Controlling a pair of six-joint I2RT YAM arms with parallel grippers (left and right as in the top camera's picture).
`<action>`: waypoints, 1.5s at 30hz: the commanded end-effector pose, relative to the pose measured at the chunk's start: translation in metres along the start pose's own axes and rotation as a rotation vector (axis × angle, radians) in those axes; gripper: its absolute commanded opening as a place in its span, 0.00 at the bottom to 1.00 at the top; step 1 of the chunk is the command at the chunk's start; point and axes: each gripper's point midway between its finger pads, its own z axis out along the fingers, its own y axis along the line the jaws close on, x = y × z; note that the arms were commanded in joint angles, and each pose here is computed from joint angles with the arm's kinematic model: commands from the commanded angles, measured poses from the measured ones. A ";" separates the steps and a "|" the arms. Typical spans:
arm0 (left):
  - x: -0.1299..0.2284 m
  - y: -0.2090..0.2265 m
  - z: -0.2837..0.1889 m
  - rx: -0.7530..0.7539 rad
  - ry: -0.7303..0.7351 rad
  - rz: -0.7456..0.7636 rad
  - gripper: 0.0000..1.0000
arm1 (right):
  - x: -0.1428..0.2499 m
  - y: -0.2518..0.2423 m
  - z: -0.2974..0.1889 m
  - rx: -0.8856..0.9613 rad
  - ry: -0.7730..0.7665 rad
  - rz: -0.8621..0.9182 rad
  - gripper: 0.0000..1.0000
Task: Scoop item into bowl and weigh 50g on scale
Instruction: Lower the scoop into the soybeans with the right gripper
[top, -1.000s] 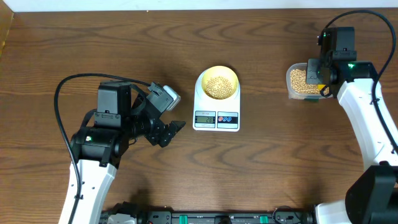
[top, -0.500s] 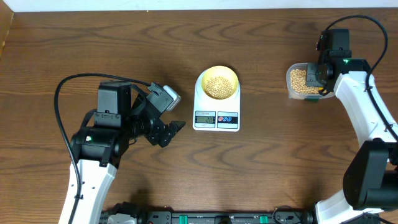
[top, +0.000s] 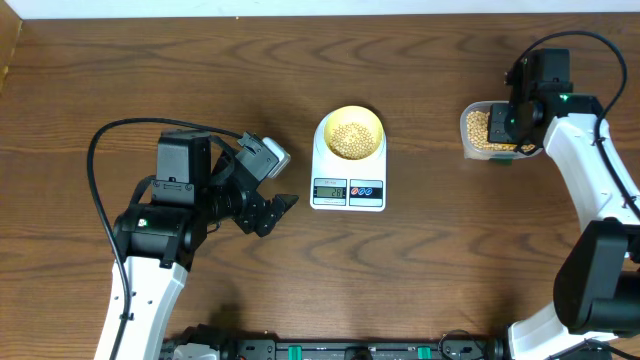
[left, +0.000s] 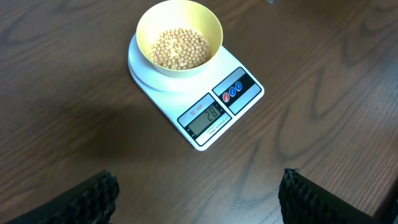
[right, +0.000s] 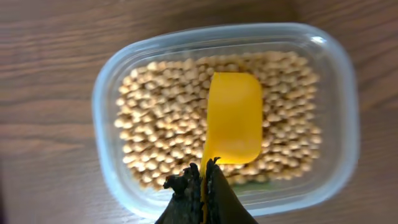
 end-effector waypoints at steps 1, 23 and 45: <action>0.002 0.001 0.000 -0.001 0.006 0.006 0.85 | 0.007 0.027 0.001 -0.214 0.027 -0.020 0.01; 0.002 0.001 0.000 -0.001 0.006 0.006 0.84 | 0.012 -0.005 -0.012 -0.391 0.043 0.143 0.01; 0.002 0.001 0.000 -0.001 0.006 0.006 0.84 | 0.006 -0.033 -0.018 -0.561 -0.026 0.216 0.01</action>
